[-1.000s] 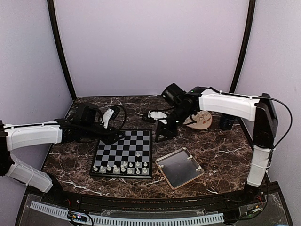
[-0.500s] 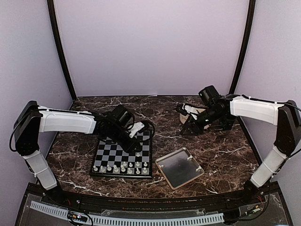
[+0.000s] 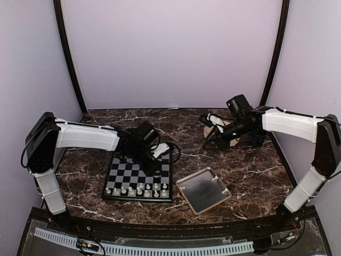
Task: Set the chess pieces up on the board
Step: Pick up the pawn from the chessboard, then place the pawn on d2.
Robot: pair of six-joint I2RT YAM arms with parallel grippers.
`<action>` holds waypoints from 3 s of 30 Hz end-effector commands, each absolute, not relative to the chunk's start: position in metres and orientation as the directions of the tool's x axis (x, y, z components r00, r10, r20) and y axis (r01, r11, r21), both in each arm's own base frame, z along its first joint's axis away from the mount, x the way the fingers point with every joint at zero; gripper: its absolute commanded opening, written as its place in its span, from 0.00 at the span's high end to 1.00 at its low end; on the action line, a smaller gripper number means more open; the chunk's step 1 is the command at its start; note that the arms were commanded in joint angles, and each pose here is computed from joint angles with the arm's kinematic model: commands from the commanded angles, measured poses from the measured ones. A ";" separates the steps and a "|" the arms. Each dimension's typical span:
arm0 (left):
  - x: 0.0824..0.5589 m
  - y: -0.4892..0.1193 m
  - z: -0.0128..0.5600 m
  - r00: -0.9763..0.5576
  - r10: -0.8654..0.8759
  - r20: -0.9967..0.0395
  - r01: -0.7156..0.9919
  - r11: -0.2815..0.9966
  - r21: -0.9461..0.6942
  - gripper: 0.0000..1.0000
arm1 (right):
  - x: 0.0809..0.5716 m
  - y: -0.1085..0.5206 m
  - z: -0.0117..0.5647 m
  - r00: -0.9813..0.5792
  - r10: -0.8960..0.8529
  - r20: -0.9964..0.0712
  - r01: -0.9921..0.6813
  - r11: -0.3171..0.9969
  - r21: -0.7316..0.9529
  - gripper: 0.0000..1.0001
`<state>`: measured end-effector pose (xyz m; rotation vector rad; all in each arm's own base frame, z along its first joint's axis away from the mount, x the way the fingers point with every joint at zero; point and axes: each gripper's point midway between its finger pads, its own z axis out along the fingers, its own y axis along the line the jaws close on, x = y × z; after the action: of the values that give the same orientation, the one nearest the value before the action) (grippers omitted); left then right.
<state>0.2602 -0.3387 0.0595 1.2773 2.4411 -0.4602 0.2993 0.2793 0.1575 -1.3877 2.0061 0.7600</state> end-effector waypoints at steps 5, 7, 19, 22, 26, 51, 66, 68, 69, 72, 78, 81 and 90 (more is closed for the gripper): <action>0.255 -0.331 0.053 -0.508 0.769 -0.389 0.850 0.521 -0.079 0.75 | 0.302 0.283 0.165 -0.282 -0.596 -0.752 -0.949 0.288 0.128 0.54; 0.256 -0.329 0.051 -0.509 0.771 -0.383 0.848 0.526 -0.068 0.78 | 0.301 0.284 0.167 -0.279 -0.593 -0.756 -0.950 0.282 0.130 0.54; 0.254 -0.320 0.053 -0.513 0.775 -0.370 0.843 0.535 -0.047 0.91 | 0.302 0.286 0.159 -0.298 -0.600 -0.742 -0.948 0.277 0.157 0.55; 0.253 -0.314 0.058 -0.510 0.778 -0.368 0.842 0.538 -0.030 0.92 | 0.301 0.286 0.159 -0.298 -0.602 -0.741 -0.948 0.276 0.157 0.55; 0.248 -0.295 0.062 -0.511 0.790 -0.339 0.838 0.545 0.007 0.94 | 0.301 0.287 0.160 -0.297 -0.600 -0.743 -0.949 0.271 0.160 0.55; 0.198 -0.237 0.054 -0.648 0.729 -0.222 0.761 0.634 -0.138 0.94 | 0.298 0.290 0.154 -0.318 -0.601 -0.733 -0.946 0.252 0.204 0.55; 0.199 -0.239 0.044 -0.643 0.739 -0.201 0.766 0.629 -0.136 0.90 | 0.299 0.290 0.153 -0.316 -0.604 -0.732 -0.947 0.252 0.200 0.55; 0.199 -0.239 0.043 -0.642 0.740 -0.199 0.766 0.628 -0.139 0.88 | 0.299 0.290 0.152 -0.319 -0.605 -0.730 -0.946 0.252 0.204 0.55; 0.199 -0.239 0.043 -0.642 0.740 -0.199 0.766 0.627 -0.138 0.87 | 0.299 0.291 0.152 -0.319 -0.604 -0.730 -0.946 0.251 0.206 0.55; 0.200 -0.239 0.041 -0.643 0.742 -0.193 0.766 0.629 -0.134 0.82 | 0.299 0.291 0.152 -0.320 -0.605 -0.729 -0.946 0.249 0.209 0.55; 0.204 -0.239 0.050 -0.638 0.741 -0.209 0.769 0.629 -0.116 0.75 | 0.296 0.290 0.156 -0.315 -0.605 -0.731 -0.947 0.246 0.205 0.55; 0.210 -0.236 0.064 -0.632 0.740 -0.228 0.770 0.634 -0.077 0.72 | 0.292 0.287 0.160 -0.304 -0.611 -0.731 -0.951 0.241 0.193 0.55; 0.229 -0.280 0.132 -0.477 0.728 -0.493 0.847 0.530 -0.038 0.66 | 0.271 0.262 0.143 -0.262 -0.716 -0.648 -0.965 0.212 0.156 0.58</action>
<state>0.2237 -0.2528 0.0881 1.2488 2.5779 -0.2959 0.2819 0.2763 0.1423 -1.4758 2.0591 0.8291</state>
